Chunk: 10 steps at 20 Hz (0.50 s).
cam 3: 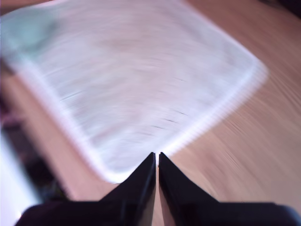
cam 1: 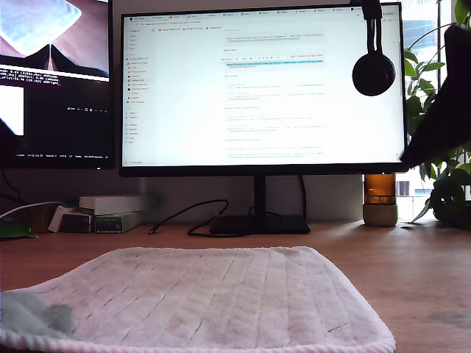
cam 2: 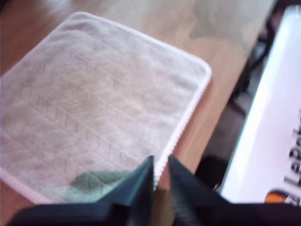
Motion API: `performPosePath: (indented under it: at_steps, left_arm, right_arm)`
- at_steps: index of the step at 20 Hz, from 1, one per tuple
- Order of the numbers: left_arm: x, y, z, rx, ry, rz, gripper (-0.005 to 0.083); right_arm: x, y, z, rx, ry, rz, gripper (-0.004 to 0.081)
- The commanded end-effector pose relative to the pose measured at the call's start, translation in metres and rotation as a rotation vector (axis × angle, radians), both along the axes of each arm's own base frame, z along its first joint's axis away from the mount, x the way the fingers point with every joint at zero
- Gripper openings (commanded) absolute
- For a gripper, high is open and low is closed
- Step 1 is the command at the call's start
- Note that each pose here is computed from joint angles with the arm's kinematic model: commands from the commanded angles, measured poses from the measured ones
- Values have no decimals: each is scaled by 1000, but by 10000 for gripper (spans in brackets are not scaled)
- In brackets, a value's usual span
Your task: Fold the tea towel to a neat square and place it to the right
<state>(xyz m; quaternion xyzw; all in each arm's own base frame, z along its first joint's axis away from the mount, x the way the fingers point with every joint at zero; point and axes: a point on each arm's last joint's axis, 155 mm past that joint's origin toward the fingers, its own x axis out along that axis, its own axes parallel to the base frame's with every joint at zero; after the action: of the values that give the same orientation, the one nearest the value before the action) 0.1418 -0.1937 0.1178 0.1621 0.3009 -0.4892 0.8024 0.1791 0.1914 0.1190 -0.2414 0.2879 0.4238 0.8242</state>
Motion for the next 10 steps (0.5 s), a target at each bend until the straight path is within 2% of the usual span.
performPosePath:
  at_steps: [1, 3, 5, 7, 10]
  left_arm:
    - [2, 4, -13, 97, -41, -40, 171]
    - [-3, 17, -37, 273, -89, -132, 207]
    - [-8, 32, -58, 433, -106, -212, 254]
    - [-8, 40, -66, 521, -131, -244, 254]
    - [-6, 48, -68, 595, -171, -247, 259]
  right_arm:
    - [-8, 6, -4, -61, -67, 138, 92]
    - [-16, 12, -9, -113, -103, 241, 231]
    - [-17, 14, -17, -194, -154, 333, 270]
    - [-14, 14, -25, -269, -200, 393, 290]
    - [-8, 10, -34, -334, -202, 385, 365]
